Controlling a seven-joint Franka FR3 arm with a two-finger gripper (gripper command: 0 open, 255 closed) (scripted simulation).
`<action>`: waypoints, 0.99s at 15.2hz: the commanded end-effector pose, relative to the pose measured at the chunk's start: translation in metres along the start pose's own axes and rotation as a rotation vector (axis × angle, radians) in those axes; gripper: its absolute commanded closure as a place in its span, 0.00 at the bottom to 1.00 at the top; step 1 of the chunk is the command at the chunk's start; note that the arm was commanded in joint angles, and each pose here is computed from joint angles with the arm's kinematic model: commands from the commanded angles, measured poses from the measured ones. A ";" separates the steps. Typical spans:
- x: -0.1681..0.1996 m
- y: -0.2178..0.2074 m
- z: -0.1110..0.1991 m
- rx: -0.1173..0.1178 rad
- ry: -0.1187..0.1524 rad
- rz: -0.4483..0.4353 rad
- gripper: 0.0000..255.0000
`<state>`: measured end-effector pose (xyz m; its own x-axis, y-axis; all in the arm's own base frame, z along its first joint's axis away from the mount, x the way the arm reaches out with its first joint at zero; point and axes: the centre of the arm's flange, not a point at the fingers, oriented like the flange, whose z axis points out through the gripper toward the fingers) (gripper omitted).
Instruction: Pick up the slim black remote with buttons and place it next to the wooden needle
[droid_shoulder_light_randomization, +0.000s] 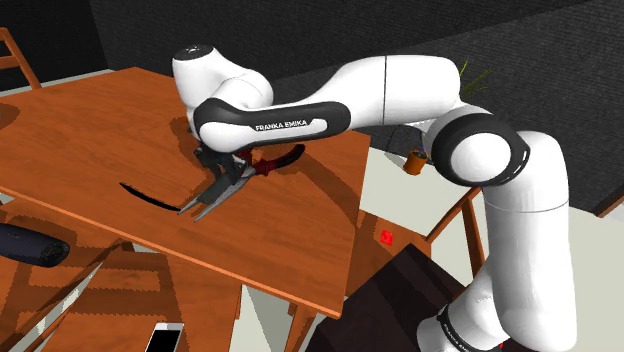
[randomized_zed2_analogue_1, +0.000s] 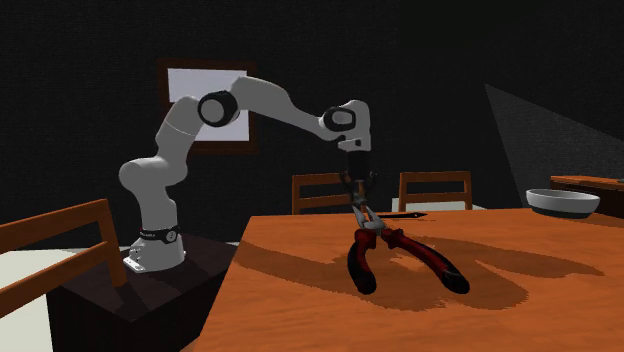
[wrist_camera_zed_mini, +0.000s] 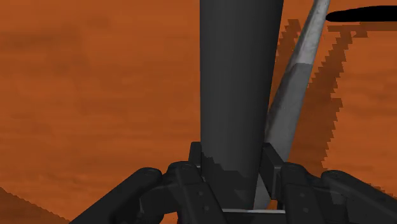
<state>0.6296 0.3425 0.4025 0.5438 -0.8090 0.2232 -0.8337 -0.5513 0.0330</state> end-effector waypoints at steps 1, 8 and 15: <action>-0.020 -0.014 -0.005 0.000 0.000 0.002 1.00; -0.061 -0.040 0.001 0.000 0.000 0.002 1.00; -0.069 -0.042 0.037 0.000 0.000 0.002 1.00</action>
<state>0.6296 0.4135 0.3554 0.5423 -0.8099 0.2236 -0.8347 -0.5497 0.0332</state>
